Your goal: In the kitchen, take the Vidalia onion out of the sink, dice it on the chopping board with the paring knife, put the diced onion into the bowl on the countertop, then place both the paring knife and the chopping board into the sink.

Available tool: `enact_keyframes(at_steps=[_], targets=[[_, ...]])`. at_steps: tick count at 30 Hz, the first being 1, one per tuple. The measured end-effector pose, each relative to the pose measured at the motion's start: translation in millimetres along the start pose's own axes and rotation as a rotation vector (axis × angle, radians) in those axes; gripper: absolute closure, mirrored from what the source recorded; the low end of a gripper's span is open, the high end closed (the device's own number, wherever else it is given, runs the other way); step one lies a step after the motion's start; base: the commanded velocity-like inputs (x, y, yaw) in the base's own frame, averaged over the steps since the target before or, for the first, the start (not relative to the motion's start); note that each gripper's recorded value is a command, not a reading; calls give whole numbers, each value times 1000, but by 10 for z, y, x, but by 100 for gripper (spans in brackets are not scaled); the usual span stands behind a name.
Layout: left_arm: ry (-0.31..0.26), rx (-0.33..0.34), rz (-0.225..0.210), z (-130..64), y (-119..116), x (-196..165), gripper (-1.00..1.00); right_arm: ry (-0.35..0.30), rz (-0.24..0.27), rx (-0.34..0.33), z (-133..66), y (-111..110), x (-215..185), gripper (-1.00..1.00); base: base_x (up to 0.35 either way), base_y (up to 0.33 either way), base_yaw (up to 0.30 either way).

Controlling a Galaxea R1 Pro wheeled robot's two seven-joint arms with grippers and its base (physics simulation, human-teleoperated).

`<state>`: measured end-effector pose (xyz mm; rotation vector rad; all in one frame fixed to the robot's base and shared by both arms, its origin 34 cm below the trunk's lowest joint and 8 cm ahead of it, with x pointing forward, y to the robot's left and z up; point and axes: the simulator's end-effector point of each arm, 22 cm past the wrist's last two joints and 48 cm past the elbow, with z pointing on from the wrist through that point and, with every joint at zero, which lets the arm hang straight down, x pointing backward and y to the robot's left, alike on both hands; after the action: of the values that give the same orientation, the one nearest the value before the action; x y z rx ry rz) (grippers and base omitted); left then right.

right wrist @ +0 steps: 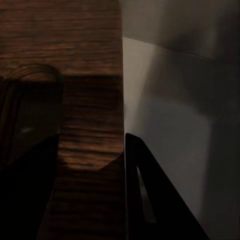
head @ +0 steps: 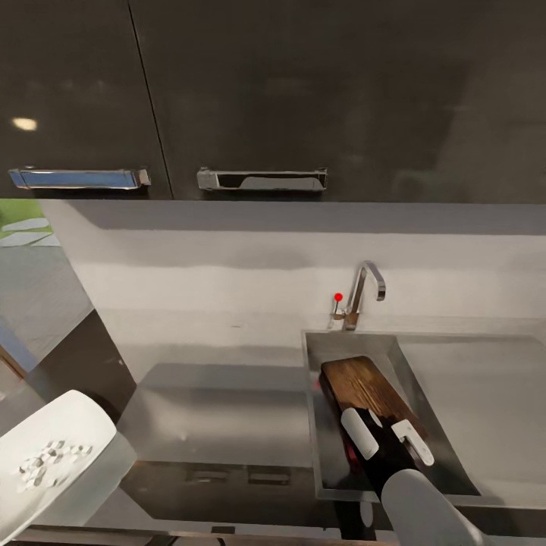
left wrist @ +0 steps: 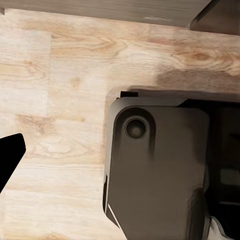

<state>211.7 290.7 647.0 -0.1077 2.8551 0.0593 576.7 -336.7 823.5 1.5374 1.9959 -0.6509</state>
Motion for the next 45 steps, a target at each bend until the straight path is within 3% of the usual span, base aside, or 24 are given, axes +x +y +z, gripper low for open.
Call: enact_keyframes(at_steps=[1,2,11,15,18,19,25,30,35,45], targets=[[-1,0,0,0,0,-3,-100,0,0,0,0,0,0,100,0,0,0],[-1,0,0,0,0,-4,-100,0,0,0,0,0,0,-100,0,0,0],[0,0,0,0,0,0,-100,-2,8,-3,-7,13,-14,-100,0,0,0],[0,0,0,0,0,0,-100,-16,46,-24,-66,96,-97,-100,0,0,0],[0,0,0,0,0,0,-100,-47,131,-123,-350,443,-455,-100,0,0,0],[0,0,0,0,0,0,-100,-72,133,-170,-529,593,-641,-100,0,0,0],[0,0,0,0,3,0,-100,-181,10,-343,-1279,1020,-1206,-100,0,0,0],[0,0,0,0,1,0,-100,-260,-122,-486,-1789,1297,-1155,-100,-42,0,0],[0,0,0,2,0,-1,-100,-324,-191,-591,-1918,1460,-1194,-100,-177,3,0],[0,0,0,2,0,-1,-100,-328,-197,-616,-1954,1500,-1201,-100,-236,79,0]])
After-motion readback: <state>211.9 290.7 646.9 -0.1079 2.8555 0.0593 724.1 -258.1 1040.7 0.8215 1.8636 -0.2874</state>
